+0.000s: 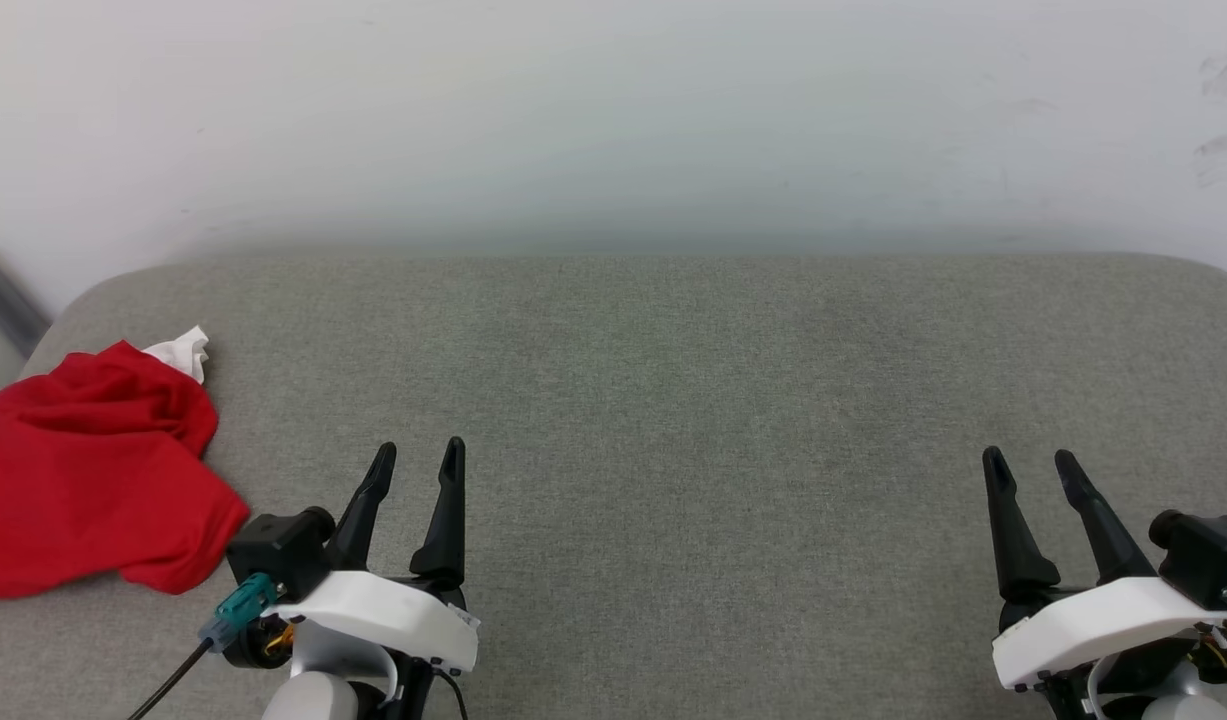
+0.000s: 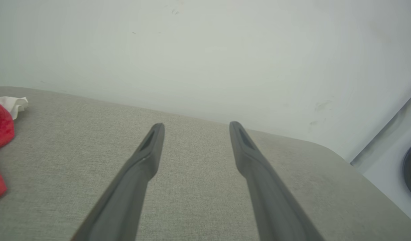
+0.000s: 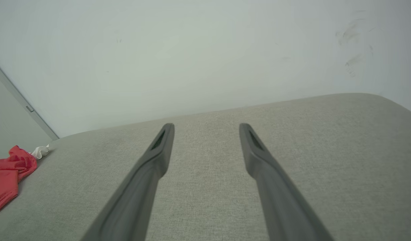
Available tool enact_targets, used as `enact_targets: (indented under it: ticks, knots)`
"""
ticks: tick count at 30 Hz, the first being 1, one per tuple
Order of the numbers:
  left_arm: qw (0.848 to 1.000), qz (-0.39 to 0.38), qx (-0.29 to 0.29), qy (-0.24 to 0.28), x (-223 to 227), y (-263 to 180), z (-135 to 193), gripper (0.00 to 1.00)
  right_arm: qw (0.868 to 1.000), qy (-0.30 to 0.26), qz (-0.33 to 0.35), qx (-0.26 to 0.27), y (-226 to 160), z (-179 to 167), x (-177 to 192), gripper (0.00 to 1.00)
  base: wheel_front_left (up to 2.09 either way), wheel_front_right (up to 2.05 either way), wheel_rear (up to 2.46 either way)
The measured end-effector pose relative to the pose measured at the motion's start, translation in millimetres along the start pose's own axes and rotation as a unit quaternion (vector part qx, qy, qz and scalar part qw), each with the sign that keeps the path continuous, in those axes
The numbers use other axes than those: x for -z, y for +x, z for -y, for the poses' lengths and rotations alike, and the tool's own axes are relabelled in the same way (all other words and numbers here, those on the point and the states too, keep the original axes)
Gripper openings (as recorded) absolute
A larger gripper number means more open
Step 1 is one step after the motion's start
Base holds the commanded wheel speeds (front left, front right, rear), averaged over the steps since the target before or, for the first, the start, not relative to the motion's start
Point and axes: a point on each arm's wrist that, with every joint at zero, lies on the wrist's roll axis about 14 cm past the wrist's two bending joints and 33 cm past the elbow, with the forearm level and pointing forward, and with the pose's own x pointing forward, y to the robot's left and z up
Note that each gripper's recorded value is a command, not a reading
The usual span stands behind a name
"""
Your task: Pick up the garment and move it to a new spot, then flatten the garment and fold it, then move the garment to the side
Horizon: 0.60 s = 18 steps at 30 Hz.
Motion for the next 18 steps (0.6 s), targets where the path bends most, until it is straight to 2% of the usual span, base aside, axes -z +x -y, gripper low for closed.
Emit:
enact_targets:
  ticks: [18]
  knots:
    - [0.997, -0.001, 0.008, 0.073, 4.2, -1.0, 1.4, 1.00, 0.998, -0.068, 0.007, -0.003, -3.1, -1.2, -3.7, 1.00, 0.00, 0.00, 0.00]
